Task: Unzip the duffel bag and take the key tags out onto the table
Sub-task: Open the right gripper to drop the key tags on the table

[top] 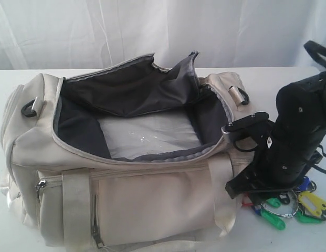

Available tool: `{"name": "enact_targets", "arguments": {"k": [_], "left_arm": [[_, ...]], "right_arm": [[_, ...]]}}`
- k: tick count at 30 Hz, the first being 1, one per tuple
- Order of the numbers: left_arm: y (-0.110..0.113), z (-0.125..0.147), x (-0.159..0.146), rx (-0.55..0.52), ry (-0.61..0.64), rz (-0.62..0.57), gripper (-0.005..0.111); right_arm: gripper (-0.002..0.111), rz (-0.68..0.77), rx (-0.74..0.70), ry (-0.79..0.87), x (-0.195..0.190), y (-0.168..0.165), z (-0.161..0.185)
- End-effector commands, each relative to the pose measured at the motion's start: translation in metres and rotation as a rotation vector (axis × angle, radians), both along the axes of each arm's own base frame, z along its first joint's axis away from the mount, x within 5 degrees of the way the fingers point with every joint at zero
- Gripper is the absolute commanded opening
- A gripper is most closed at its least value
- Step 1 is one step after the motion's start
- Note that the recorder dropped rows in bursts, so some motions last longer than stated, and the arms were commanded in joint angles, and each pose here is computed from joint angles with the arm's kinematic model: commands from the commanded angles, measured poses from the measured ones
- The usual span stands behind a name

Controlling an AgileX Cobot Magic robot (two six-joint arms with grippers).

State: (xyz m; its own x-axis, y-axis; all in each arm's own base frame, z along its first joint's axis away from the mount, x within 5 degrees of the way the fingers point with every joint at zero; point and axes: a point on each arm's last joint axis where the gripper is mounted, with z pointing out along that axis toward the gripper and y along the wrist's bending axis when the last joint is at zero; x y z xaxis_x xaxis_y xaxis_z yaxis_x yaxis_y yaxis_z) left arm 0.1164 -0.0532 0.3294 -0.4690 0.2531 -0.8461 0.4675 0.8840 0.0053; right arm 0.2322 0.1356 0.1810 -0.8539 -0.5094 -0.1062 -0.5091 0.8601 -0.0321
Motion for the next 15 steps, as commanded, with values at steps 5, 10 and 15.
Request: {"name": "enact_targets", "arguments": {"k": [5, 10, 15], "left_arm": [[-0.001, 0.000, -0.003, -0.015, 0.002, -0.010, 0.001], [-0.001, 0.000, -0.003, -0.017, 0.003, -0.010, 0.001], [-0.001, 0.000, -0.003, -0.017, 0.003, -0.010, 0.001]], "right_arm": [[0.002, 0.012, 0.019, -0.063, -0.010, -0.008, 0.037], [0.000, 0.005, 0.070, -0.151, -0.019, -0.013, 0.063], [0.000, -0.011, 0.156, -0.229, -0.034, -0.019, 0.089]]}}
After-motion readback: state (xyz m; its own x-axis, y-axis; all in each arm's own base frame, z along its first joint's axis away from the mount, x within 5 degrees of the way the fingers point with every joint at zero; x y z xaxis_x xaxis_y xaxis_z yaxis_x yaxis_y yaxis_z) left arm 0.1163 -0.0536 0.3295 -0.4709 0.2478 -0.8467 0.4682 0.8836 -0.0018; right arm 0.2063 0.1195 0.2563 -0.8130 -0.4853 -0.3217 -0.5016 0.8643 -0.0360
